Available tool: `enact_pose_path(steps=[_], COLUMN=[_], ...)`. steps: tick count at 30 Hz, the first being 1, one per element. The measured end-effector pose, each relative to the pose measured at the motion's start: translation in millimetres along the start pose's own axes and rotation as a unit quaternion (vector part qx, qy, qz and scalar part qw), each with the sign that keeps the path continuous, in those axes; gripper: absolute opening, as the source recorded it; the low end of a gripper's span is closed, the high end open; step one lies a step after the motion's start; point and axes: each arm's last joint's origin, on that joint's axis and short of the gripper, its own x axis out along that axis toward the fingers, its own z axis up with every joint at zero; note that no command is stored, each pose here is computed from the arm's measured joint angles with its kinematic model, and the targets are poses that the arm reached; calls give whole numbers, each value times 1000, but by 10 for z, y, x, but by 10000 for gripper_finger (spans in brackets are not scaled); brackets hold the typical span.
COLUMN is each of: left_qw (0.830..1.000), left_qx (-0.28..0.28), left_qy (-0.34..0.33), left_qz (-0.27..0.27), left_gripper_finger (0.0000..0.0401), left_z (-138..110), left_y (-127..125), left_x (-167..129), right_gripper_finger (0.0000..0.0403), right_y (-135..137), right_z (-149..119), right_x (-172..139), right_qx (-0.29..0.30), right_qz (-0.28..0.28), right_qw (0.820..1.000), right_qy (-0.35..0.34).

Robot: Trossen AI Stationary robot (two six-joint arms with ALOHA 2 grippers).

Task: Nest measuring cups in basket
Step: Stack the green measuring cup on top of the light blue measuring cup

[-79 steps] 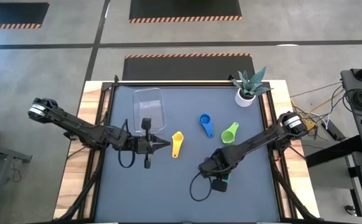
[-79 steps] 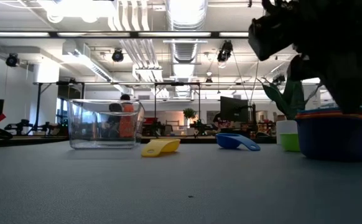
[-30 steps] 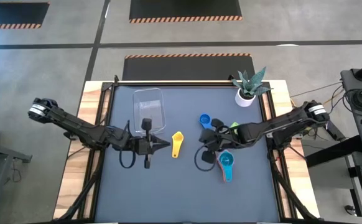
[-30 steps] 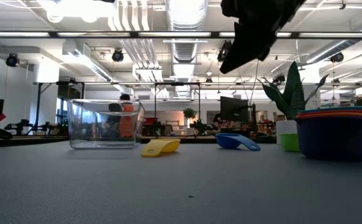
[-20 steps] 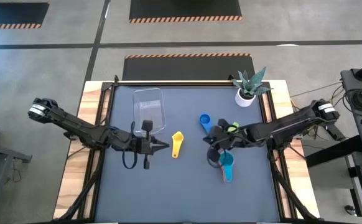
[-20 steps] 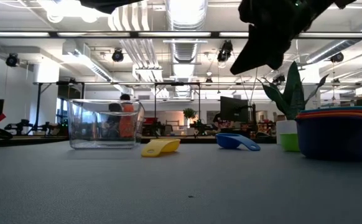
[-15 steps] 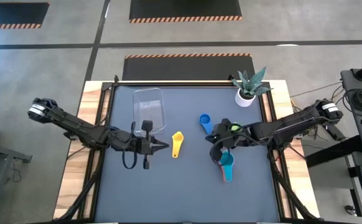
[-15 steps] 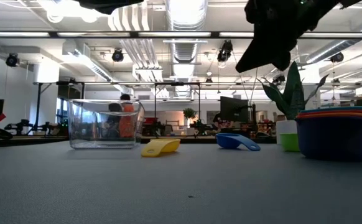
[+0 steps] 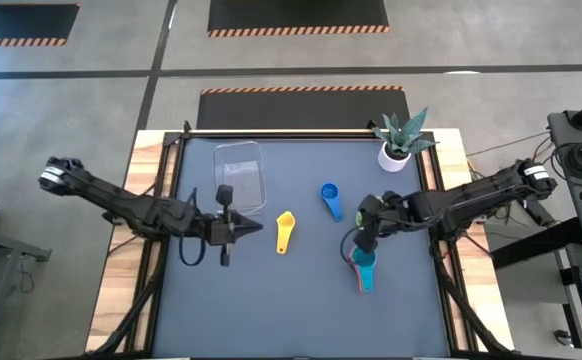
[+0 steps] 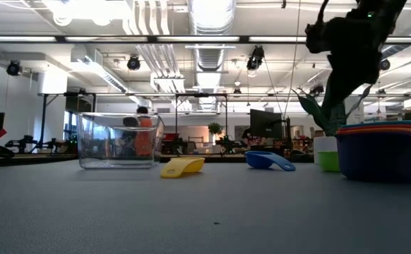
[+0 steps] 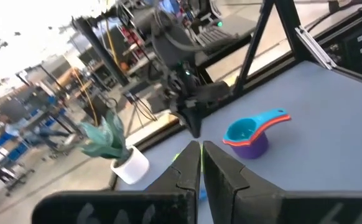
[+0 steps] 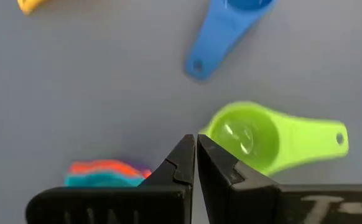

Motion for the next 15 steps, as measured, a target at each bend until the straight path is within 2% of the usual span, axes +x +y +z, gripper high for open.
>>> enact_pose_path(steps=[7,10,15], left_qw=[999,999,998], left_qx=[28,38,61], left_qy=[-13,-14,-16], left_qz=[8,10,11], left_gripper_finger=[0,0,0], left_z=[40,45,50], left_y=[56,63,71], left_x=[-74,-85,-95], right_gripper_finger=[15,36,85], right_y=[-54,-109,-132], right_z=[-21,-3,-29], right_x=[-42,-49,-19], right_qx=[-50,-55,-117], right_qz=[-7,-16,-18], right_qw=[997,995,989], right_qy=[58,75,84])
